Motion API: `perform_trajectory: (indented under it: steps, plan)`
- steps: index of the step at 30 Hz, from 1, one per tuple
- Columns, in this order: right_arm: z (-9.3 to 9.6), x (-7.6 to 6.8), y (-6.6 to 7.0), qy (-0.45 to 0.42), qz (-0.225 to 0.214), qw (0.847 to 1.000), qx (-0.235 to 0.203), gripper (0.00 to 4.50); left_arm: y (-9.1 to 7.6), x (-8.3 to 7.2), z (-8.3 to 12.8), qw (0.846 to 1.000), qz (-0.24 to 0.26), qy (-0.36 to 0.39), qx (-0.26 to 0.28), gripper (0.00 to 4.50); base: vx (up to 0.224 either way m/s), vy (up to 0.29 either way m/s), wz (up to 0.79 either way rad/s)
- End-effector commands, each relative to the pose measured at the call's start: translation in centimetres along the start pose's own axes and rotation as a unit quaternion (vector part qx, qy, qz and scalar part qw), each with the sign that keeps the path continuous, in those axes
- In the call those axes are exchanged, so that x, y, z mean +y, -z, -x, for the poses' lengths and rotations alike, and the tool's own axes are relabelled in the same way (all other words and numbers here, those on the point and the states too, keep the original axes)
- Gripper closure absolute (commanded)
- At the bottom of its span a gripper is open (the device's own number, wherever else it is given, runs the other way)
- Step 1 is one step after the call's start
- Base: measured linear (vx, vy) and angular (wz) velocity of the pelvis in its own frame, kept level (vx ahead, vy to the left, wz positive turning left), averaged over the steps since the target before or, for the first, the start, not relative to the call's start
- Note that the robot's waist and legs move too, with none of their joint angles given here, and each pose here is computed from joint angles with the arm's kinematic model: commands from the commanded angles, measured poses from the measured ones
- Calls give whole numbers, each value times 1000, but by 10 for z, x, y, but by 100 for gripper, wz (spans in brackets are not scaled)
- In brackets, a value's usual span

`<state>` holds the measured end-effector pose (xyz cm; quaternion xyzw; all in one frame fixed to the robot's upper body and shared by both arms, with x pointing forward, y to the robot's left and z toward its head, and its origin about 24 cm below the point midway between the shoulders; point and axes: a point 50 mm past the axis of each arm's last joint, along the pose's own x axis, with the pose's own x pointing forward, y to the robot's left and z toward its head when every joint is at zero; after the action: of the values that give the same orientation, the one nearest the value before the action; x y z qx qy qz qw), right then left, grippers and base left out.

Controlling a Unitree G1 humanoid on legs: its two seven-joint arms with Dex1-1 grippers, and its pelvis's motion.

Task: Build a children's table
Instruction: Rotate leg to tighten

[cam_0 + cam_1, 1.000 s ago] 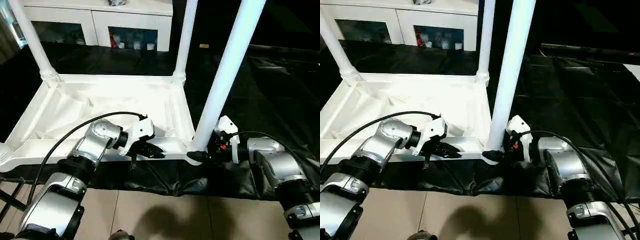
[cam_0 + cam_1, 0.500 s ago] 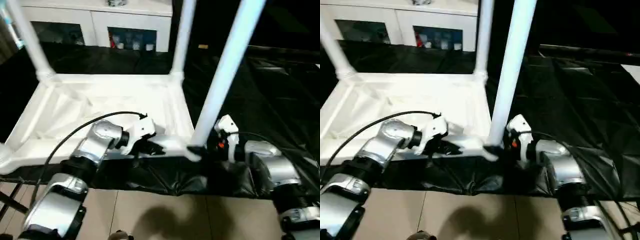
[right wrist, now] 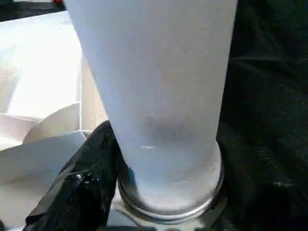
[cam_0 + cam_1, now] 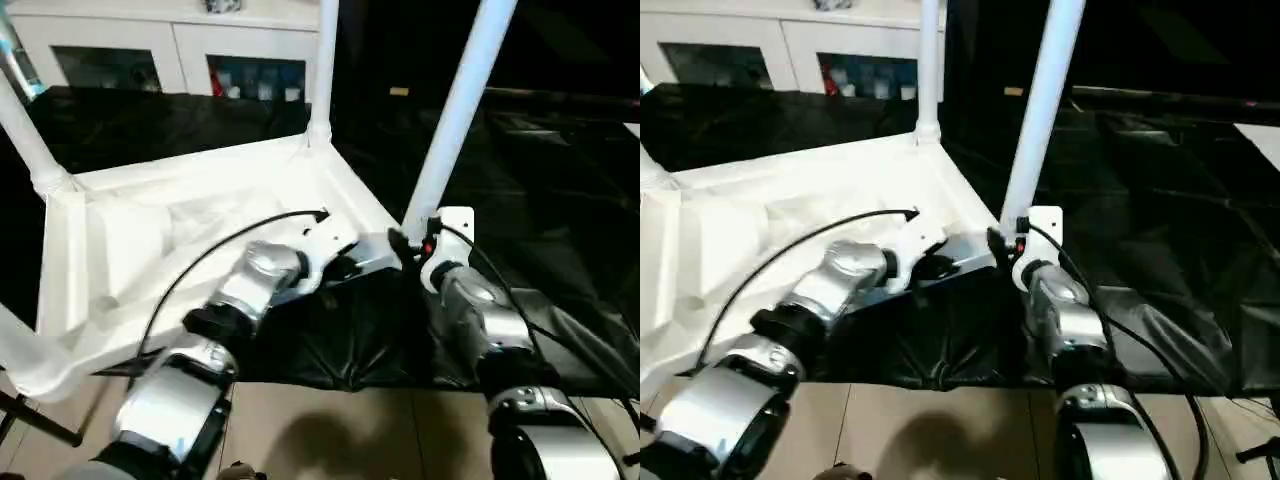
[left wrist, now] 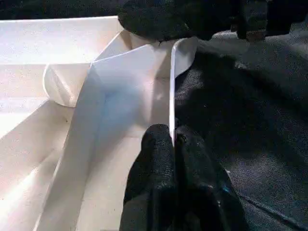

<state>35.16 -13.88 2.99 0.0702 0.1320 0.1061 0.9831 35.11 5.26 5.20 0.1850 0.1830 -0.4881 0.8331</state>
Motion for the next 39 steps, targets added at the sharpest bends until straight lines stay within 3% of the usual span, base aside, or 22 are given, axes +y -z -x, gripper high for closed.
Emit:
perform_trajectory:
  steps: [1, 7, 10, 17, 18, 21, 22, 32, 35, 39]
  plan:
    - [-9, 40, -2, -78, 4, 997, -2, 122, -34, -23, -18, 996, -19, 43, -78, 450, 0, 0, 0]
    - [-6, 31, -7, -109, 39, 993, -12, 67, -24, -20, -8, 993, -31, 76, -80, 450, 0, 0, 0]
    - [-1, 19, -11, -146, 69, 987, -7, 67, -14, -18, 2, 991, -45, 107, -73, 450, 0, 0, 0]
    - [7, 7, -15, -216, 113, 970, 12, 67, -6, -12, 14, 988, -56, 129, -61, 450, 0, 0, 0]
    - [13, 1, -15, -260, 137, 956, 28, 67, -3, -9, 19, 987, -62, 140, -57, 450, 0, 0, 0]
    - [21, -3, -15, -308, 159, 937, 46, 67, -1, -7, 24, 984, -67, 156, -52, 450, 0, 0, 0]
    - [27, -4, -15, -342, 166, 923, 56, 67, 1, -6, 28, 982, -68, 168, -49, 450, 0, 0, 0]
    - [55, -4, -6, -479, 173, 852, 118, 67, 12, -5, 44, 968, -70, 238, -28, 450, 0, 0, 0]
    - [58, -4, -3, -490, 171, 845, 130, 93, 12, -5, 45, 967, -68, 245, -26, 450, 0, 0, 0]
    - [59, -3, 0, -489, 167, 846, 134, 117, 13, -3, 48, 966, -70, 247, -22, 450, 0, 0, 0]
